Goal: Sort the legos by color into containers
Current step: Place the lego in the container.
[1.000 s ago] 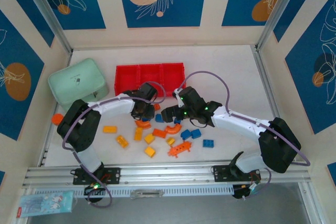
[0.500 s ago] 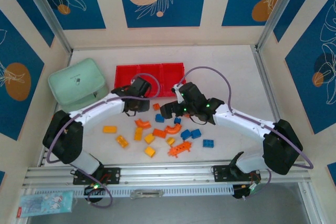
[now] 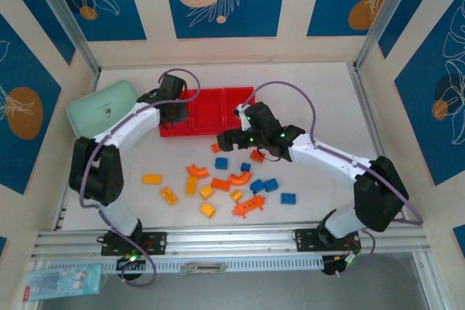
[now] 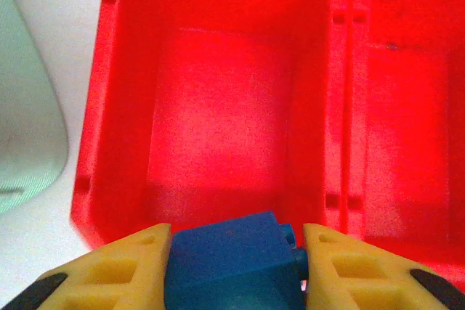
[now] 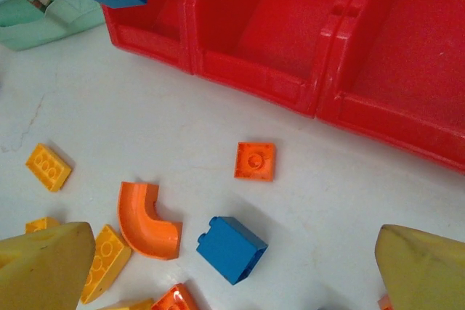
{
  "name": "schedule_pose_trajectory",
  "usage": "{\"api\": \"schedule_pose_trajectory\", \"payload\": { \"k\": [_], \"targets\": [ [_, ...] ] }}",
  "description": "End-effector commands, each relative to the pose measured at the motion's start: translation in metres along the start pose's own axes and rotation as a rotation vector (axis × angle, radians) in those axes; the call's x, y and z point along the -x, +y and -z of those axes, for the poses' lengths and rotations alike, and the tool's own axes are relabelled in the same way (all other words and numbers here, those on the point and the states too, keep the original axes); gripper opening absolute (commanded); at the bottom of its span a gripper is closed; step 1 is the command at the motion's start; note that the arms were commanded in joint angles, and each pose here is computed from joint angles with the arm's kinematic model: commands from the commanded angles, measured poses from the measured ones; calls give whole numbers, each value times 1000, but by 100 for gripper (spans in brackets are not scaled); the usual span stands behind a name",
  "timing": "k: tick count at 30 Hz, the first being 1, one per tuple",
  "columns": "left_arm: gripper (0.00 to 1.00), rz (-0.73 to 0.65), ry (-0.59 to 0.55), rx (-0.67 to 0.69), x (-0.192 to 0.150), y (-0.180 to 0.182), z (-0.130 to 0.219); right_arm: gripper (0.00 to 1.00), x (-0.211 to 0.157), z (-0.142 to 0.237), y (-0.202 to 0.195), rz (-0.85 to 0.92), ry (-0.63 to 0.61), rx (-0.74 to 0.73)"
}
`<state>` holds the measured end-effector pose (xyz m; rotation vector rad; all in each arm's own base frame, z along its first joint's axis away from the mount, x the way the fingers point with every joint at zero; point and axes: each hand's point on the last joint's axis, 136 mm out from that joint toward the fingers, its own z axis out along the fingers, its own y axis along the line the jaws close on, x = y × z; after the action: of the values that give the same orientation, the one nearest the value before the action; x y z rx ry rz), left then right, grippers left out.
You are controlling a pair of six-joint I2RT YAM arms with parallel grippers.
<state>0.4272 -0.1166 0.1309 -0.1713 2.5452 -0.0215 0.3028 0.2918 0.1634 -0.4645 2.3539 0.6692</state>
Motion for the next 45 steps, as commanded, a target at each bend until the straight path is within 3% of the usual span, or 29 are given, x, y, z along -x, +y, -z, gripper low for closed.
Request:
{"api": "schedule_pose_trajectory", "payload": {
  "k": [1,7,15,22,29,38,45],
  "targets": [
    [36,-32,6,20,14,1,-16,99,11,1,3,5,-16,27],
    [58,-71,22,59,21,2,-29,99,7,6,-4,-8,-9,7],
    [64,-52,34,-31,12,-5,-4,99,1,22,-19,-55,-17,-4],
    [70,-23,88,-266,-27,-38,32,99,-16,30,-35,-127,24,-13],
    [74,-83,165,-369,-88,-77,67,99,-40,34,-44,-170,77,-24],
    [75,-137,242,-348,-156,-108,76,99,-75,30,-57,-234,160,-56],
    [76,-204,279,-296,-176,-126,58,99,-86,28,-62,-259,164,-49]
  ]
}}
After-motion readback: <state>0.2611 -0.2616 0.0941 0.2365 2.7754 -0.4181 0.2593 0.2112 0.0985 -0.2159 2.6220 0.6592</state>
